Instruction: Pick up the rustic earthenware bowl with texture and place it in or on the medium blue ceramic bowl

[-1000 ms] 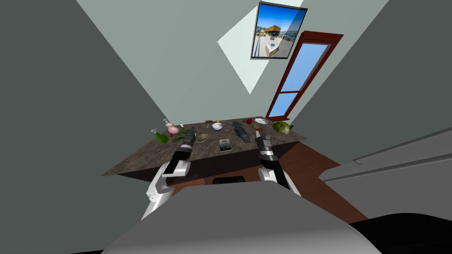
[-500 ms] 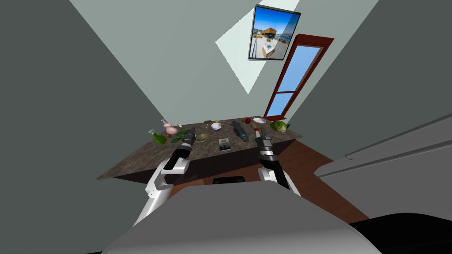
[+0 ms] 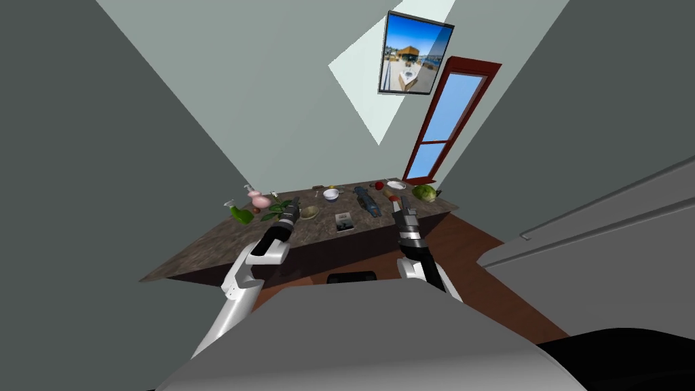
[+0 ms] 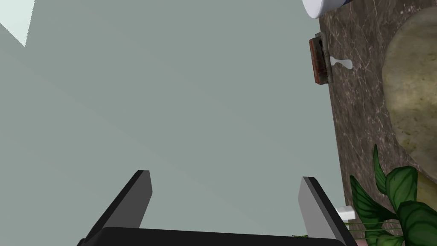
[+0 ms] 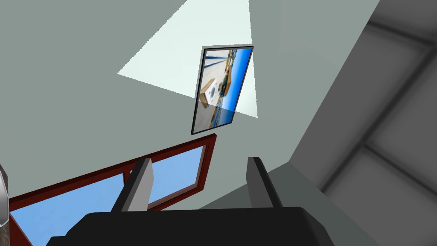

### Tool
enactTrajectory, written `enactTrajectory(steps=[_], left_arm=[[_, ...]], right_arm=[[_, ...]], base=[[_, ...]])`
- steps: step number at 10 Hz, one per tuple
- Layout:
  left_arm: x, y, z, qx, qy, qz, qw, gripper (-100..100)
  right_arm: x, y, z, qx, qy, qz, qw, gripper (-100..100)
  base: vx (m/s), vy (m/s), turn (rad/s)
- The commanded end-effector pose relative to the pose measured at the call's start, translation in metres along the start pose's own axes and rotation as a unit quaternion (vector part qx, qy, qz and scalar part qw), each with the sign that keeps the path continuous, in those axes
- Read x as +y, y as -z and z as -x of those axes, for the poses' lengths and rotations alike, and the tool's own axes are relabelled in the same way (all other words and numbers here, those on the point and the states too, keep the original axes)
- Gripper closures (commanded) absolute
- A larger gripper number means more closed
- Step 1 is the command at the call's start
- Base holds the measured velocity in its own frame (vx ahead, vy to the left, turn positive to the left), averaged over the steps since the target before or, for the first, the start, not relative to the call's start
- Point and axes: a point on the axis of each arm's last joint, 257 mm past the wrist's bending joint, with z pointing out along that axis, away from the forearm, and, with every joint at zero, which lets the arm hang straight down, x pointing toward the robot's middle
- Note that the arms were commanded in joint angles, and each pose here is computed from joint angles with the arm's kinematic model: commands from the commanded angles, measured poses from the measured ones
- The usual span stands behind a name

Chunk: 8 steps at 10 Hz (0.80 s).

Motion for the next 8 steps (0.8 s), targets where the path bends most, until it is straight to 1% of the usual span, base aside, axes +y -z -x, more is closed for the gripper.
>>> enactTrajectory(steps=[1, 2, 3, 4, 5, 6, 7, 8], left_arm=[[0.011, -0.002, 0.002, -0.001, 0.004, 0.023, 0.9997, -100], [0.014, -0.005, 0.006, -0.002, 0.012, 0.033, 0.9994, -100], [0.021, -0.005, 0.007, -0.003, 0.012, 0.047, 0.9988, -100], [0.023, -0.004, 0.007, -0.004, 0.012, 0.051, 0.9986, -100], [0.031, -0.007, 0.012, -0.006, 0.021, 0.068, 0.9975, -100], [0.036, -0.006, 0.013, -0.007, 0.021, 0.078, 0.9967, -100], [0.042, -0.009, 0.018, -0.01, 0.03, 0.093, 0.9952, -100], [0.049, -0.008, 0.019, -0.011, 0.03, 0.106, 0.9939, -100]], right_arm=[[0.0, 0.0, 0.0, 0.0, 0.0, 0.0, 1.0, 0], [0.0, 0.0, 0.0, 0.0, 0.0, 0.0, 1.0, 0], [0.0, 0.0, 0.0, 0.0, 0.0, 0.0, 1.0, 0], [0.0, 0.0, 0.0, 0.0, 0.0, 0.0, 1.0, 0], [0.0, 0.0, 0.0, 0.0, 0.0, 0.0, 1.0, 0], [0.0, 0.0, 0.0, 0.0, 0.0, 0.0, 1.0, 0], [0.0, 0.0, 0.0, 0.0, 0.0, 0.0, 1.0, 0], [0.0, 0.0, 0.0, 0.0, 0.0, 0.0, 1.0, 0]], base=[[-0.017, 0.01, -0.045], [-0.017, 0.004, -0.079], [-0.014, 0.005, -0.044], [-0.007, 0.003, 0.003], [-0.008, 0.001, -0.071], [-0.01, 0.004, -0.054], [-0.014, 0.004, -0.101], [-0.012, 0.005, -0.059]])
